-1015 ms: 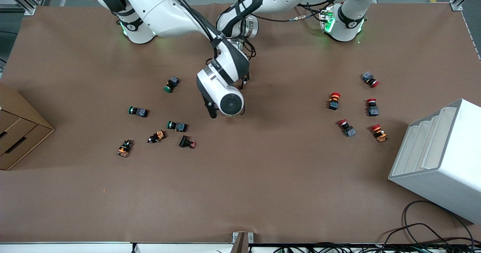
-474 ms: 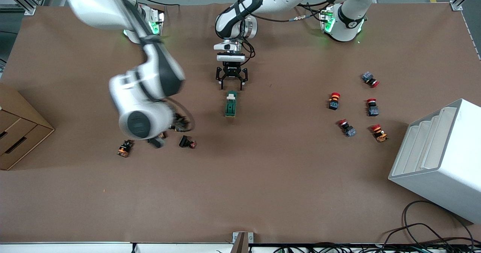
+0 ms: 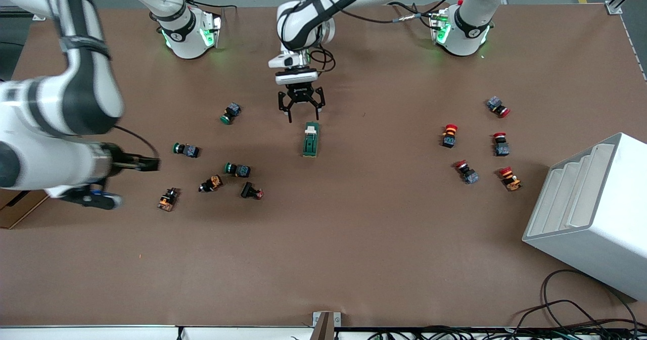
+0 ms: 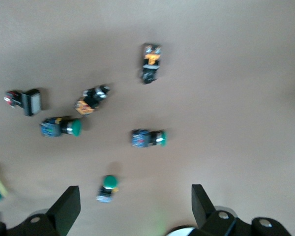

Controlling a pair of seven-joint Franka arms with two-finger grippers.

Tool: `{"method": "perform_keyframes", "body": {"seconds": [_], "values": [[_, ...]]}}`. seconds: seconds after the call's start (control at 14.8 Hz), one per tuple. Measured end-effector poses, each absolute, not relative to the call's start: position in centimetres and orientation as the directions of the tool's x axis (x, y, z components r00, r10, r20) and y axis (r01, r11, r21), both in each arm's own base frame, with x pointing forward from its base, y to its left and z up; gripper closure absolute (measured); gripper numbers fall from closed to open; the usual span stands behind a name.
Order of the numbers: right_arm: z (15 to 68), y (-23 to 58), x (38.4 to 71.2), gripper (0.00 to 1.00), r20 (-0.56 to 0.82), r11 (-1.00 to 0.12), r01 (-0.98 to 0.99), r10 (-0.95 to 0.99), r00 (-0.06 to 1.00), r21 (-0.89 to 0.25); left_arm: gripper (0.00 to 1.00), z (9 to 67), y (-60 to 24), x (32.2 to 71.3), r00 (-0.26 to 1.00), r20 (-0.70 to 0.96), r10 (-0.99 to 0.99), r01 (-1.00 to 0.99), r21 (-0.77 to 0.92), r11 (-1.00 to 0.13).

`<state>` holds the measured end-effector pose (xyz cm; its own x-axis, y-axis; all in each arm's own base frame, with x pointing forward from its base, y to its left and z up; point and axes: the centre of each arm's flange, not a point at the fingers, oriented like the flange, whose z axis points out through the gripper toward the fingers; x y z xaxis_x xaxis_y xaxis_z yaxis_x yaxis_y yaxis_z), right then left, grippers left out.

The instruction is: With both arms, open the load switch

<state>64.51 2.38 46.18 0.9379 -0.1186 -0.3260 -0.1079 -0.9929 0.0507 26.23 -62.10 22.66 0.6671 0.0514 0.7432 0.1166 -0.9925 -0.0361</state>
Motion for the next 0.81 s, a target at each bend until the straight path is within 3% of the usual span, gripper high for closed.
{"method": "perform_keyframes", "body": {"seconds": [0.41,0.68,0.81], "values": [[51.6,-4.5,63.3,0.0,-0.246,-0.999,0.016,0.004,0.969,0.047,0.03,42.2,-59.5,38.9,0.814,0.563,0.143,0.18,-0.011,-0.984],[54.9,-4.7,62.4,0.0,-0.225,-0.999,0.018,0.008,0.974,0.045,0.0,53.8,-46.7,50.6,0.89,0.422,0.174,0.179,0.03,-0.983],[55.4,-4.7,62.3,0.0,-0.225,-0.999,0.017,0.006,0.974,0.046,0.0,57.2,-40.7,53.9,0.905,0.381,0.189,0.179,0.062,-0.982]]}}
